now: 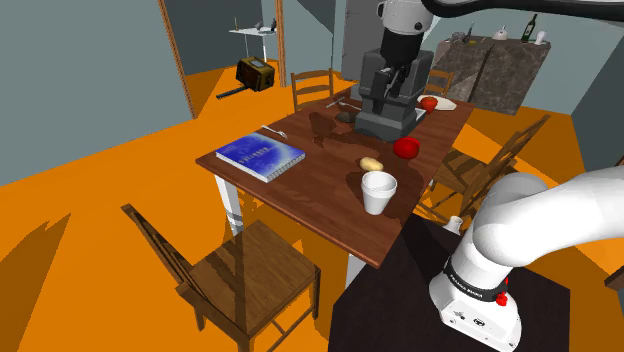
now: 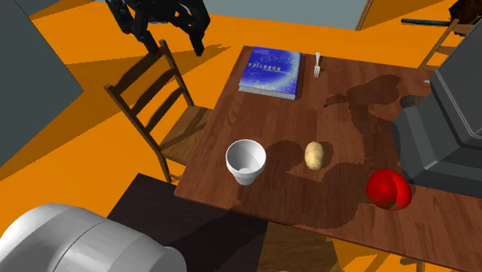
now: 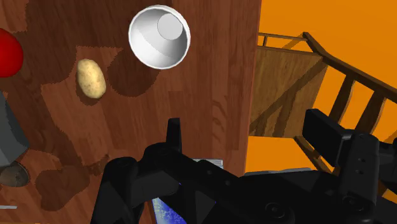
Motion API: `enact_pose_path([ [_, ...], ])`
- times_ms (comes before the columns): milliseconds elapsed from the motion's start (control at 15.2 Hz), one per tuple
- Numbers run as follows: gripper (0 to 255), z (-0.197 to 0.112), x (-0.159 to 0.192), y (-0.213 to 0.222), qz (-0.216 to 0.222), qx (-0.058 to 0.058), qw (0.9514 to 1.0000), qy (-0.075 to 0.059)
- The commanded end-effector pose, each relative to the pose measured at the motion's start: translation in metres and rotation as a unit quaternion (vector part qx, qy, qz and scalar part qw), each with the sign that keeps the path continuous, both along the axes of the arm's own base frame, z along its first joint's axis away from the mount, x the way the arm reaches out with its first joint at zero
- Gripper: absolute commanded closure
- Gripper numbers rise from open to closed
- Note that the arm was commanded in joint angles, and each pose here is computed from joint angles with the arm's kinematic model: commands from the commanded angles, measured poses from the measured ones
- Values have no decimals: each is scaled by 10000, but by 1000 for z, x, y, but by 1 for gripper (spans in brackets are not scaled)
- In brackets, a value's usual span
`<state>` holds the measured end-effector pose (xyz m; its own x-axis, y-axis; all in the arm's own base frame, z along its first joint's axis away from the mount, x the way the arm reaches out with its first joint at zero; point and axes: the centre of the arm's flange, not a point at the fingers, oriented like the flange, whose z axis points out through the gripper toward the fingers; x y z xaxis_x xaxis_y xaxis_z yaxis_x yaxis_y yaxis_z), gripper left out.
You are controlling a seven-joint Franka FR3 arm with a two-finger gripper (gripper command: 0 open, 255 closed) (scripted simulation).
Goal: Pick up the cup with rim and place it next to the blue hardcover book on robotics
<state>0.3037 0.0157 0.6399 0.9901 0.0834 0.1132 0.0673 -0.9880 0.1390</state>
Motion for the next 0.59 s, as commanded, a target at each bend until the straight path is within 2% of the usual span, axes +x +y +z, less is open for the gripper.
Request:
enact_pose_path([
  [0, 0, 0, 0, 0, 0, 0, 10000, 0],
  [528, 0, -101, 16, -28, -50, 85, 9998, 176],
])
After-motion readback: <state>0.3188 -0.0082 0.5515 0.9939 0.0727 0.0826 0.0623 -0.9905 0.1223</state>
